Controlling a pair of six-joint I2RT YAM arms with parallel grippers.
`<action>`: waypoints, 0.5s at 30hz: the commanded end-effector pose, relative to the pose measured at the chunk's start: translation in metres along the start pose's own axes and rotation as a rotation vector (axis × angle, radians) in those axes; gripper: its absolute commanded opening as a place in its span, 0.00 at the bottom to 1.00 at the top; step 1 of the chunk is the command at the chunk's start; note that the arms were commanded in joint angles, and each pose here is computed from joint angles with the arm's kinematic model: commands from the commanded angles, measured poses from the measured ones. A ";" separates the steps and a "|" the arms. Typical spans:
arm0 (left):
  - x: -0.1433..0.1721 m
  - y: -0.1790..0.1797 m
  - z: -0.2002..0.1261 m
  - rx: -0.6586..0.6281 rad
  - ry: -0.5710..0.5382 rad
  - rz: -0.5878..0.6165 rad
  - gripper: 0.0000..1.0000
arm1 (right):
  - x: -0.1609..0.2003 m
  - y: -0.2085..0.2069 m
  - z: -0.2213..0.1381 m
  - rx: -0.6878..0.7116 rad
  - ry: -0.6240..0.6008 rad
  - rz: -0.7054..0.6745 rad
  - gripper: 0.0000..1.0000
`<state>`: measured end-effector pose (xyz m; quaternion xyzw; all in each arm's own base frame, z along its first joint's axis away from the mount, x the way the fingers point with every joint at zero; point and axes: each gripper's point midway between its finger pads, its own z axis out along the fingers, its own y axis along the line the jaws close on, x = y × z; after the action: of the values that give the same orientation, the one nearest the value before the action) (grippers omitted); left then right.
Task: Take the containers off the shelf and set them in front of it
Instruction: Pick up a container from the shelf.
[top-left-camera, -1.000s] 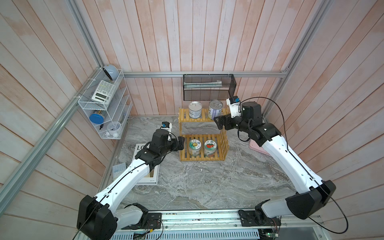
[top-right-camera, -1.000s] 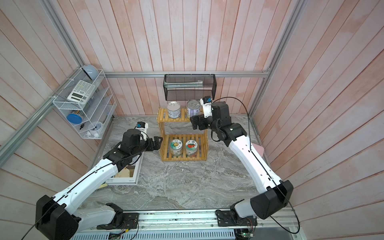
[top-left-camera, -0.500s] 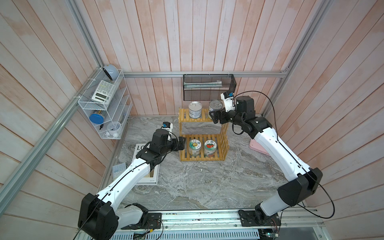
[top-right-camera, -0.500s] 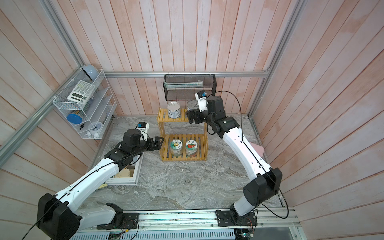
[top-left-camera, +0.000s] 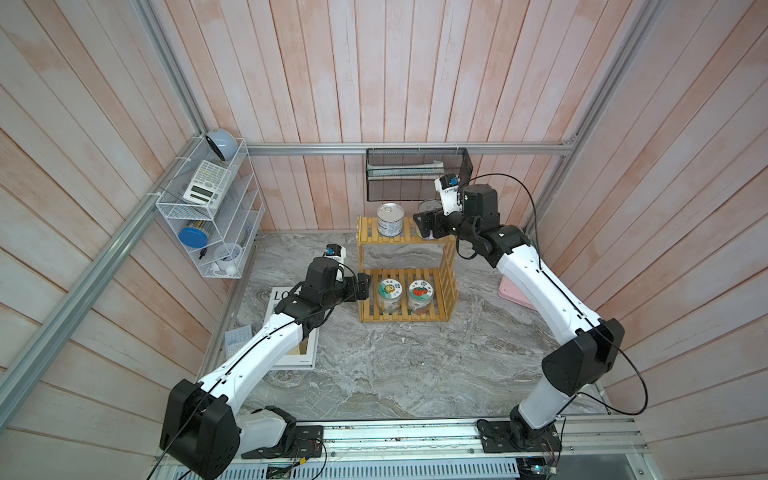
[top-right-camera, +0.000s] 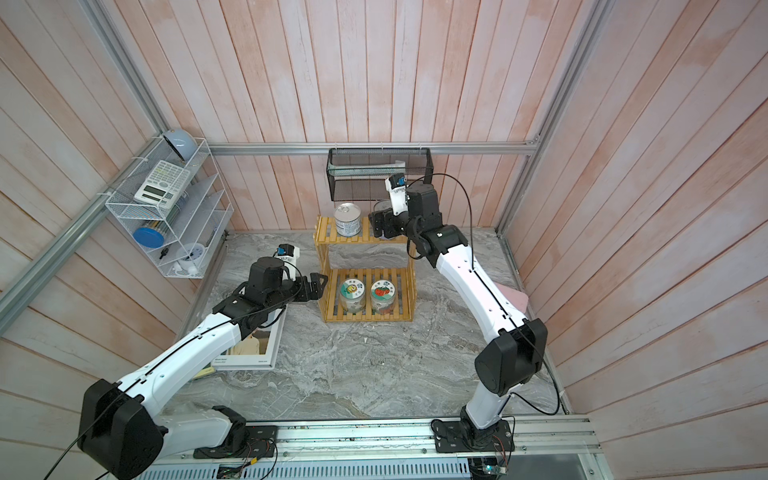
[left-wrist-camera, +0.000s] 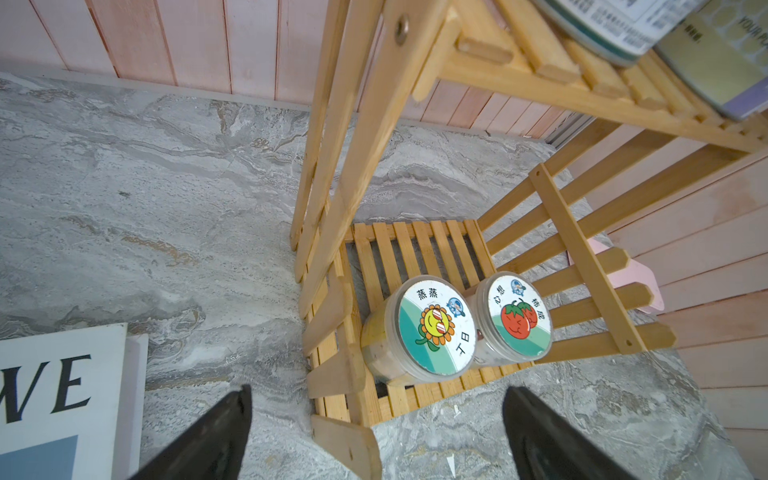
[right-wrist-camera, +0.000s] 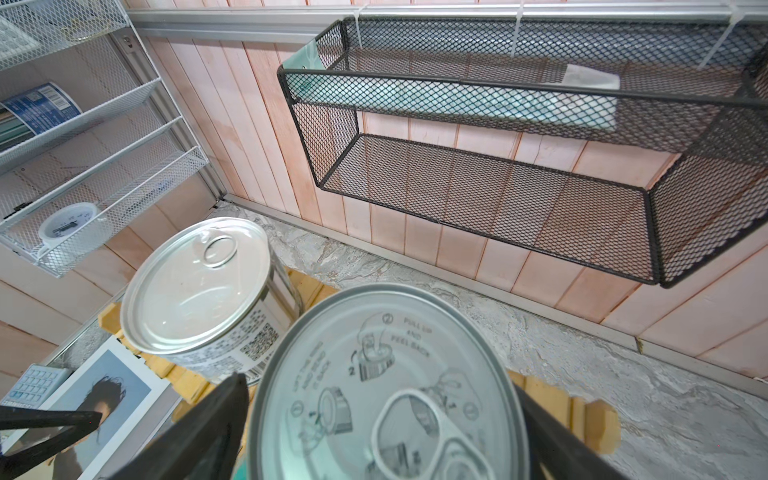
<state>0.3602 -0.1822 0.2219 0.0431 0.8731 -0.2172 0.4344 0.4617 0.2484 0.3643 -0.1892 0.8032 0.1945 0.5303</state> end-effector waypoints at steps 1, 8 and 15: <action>0.002 0.001 0.004 0.012 -0.001 0.006 1.00 | -0.011 -0.005 0.002 0.016 -0.025 -0.006 0.91; 0.004 0.002 0.006 0.013 0.007 0.004 1.00 | -0.008 -0.011 0.005 0.031 -0.013 0.010 0.79; 0.004 0.002 0.006 0.011 0.006 0.004 1.00 | -0.005 -0.010 0.005 0.026 -0.009 0.020 0.72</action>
<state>0.3621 -0.1834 0.2199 0.0439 0.8733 -0.2211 0.4320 0.4704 0.2436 0.3626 -0.1794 0.8054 0.1874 0.5329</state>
